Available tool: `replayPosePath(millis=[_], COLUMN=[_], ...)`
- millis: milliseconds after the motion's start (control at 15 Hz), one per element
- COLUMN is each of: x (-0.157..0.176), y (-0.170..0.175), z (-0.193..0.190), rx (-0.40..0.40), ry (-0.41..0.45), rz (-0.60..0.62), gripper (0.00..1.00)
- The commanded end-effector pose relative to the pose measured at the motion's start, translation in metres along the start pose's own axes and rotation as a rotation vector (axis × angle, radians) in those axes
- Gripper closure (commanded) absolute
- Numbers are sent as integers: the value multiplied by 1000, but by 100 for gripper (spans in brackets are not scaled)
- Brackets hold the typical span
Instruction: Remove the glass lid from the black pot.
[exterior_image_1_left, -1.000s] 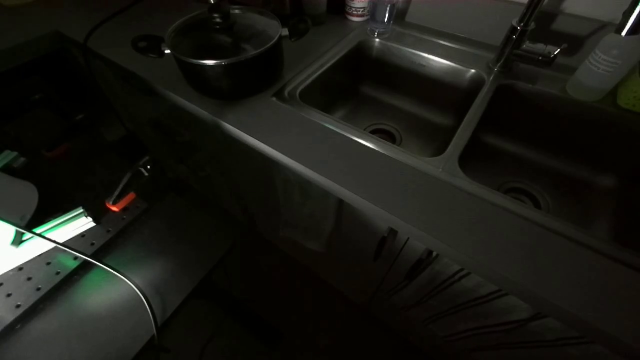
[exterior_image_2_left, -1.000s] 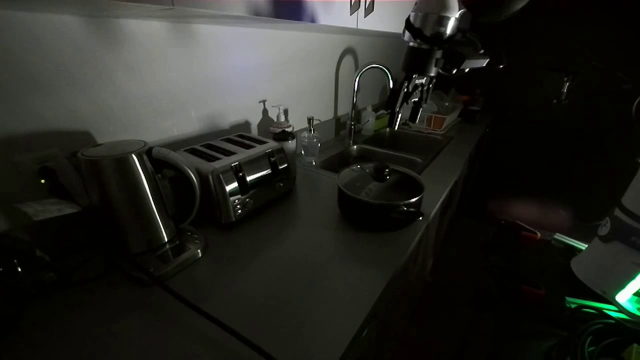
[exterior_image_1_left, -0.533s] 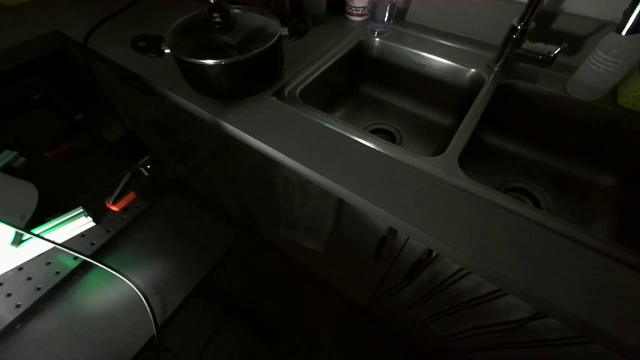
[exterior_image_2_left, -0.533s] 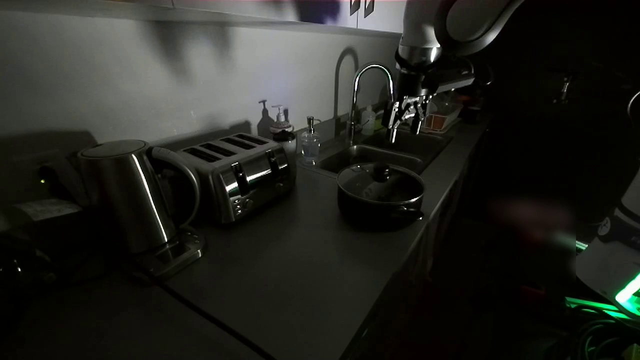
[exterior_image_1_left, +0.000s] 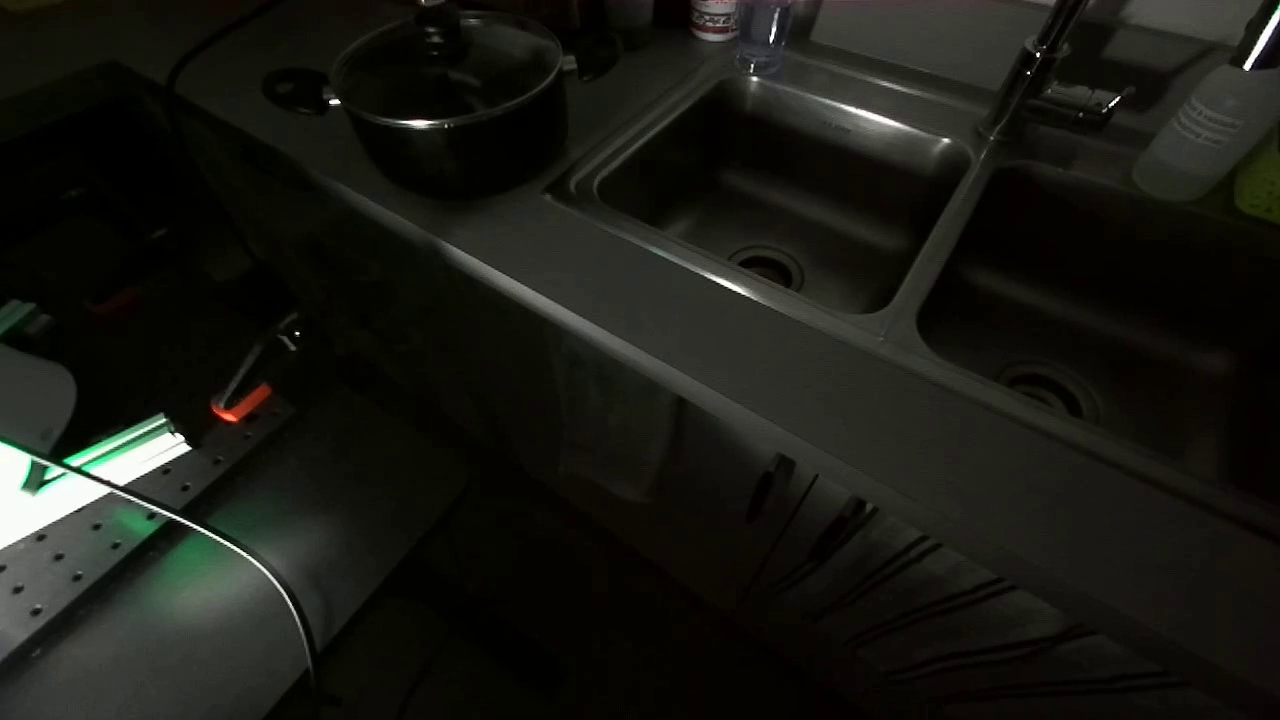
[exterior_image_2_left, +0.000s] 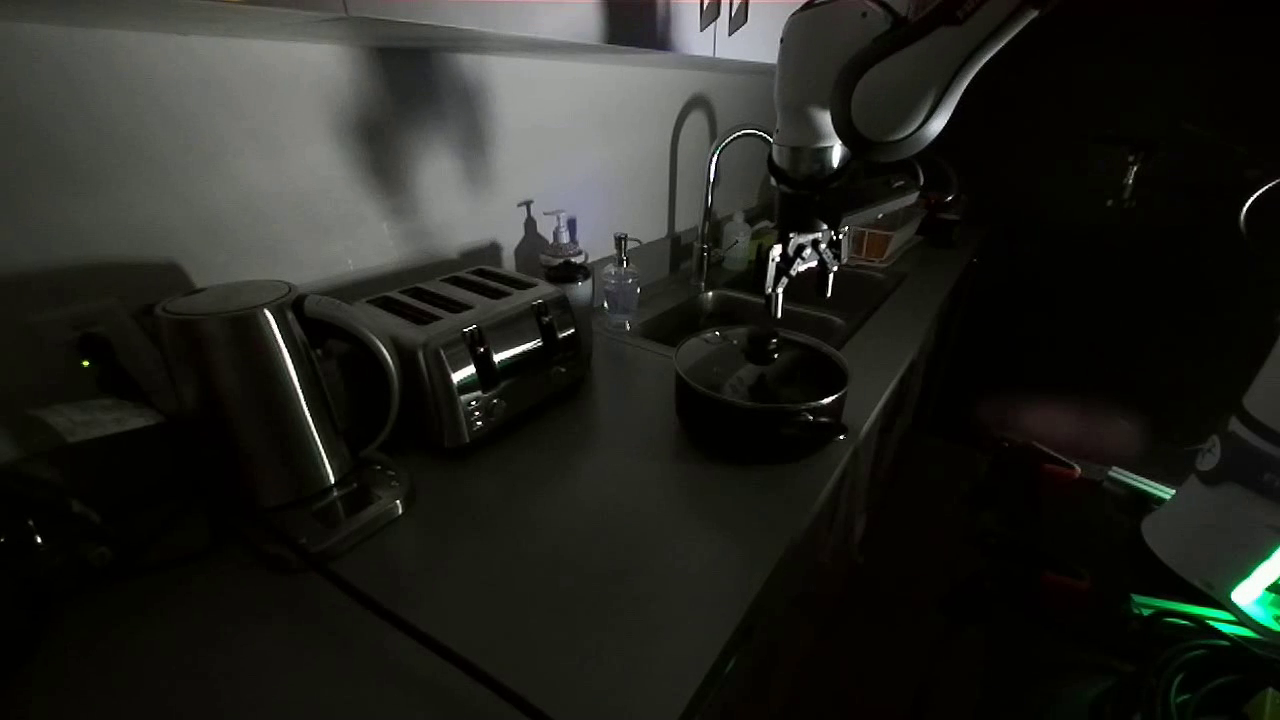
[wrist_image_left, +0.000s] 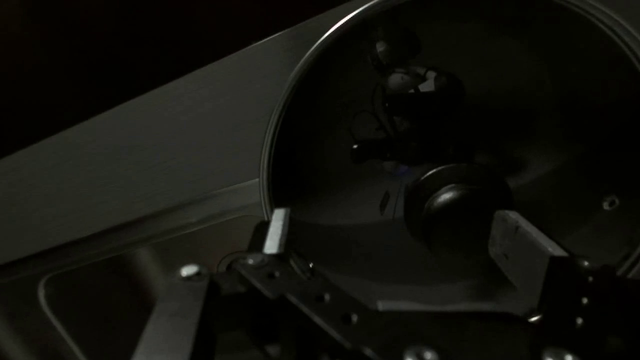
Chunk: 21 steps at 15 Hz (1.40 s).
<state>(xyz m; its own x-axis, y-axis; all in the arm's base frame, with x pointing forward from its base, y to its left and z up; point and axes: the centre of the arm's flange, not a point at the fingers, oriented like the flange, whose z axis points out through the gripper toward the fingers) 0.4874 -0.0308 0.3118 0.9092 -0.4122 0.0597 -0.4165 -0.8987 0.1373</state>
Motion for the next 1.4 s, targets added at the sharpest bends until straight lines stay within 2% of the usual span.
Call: replayPosePath(millis=[0,733,800,867,1000,1267,1333], x=[13,22,22,22,22,22,23], y=[-16,-38,-38,-39,-39,-44,-44], z=[16,40,40,41,41,36,35], rx=[-3,5,5,7,8,14,15], ry=[2,-4,-4,-5,-6,3,4], rz=[-31,-78,-78,-80,-81,-91,-91], gripper=[0,0,18,27,40,72,75])
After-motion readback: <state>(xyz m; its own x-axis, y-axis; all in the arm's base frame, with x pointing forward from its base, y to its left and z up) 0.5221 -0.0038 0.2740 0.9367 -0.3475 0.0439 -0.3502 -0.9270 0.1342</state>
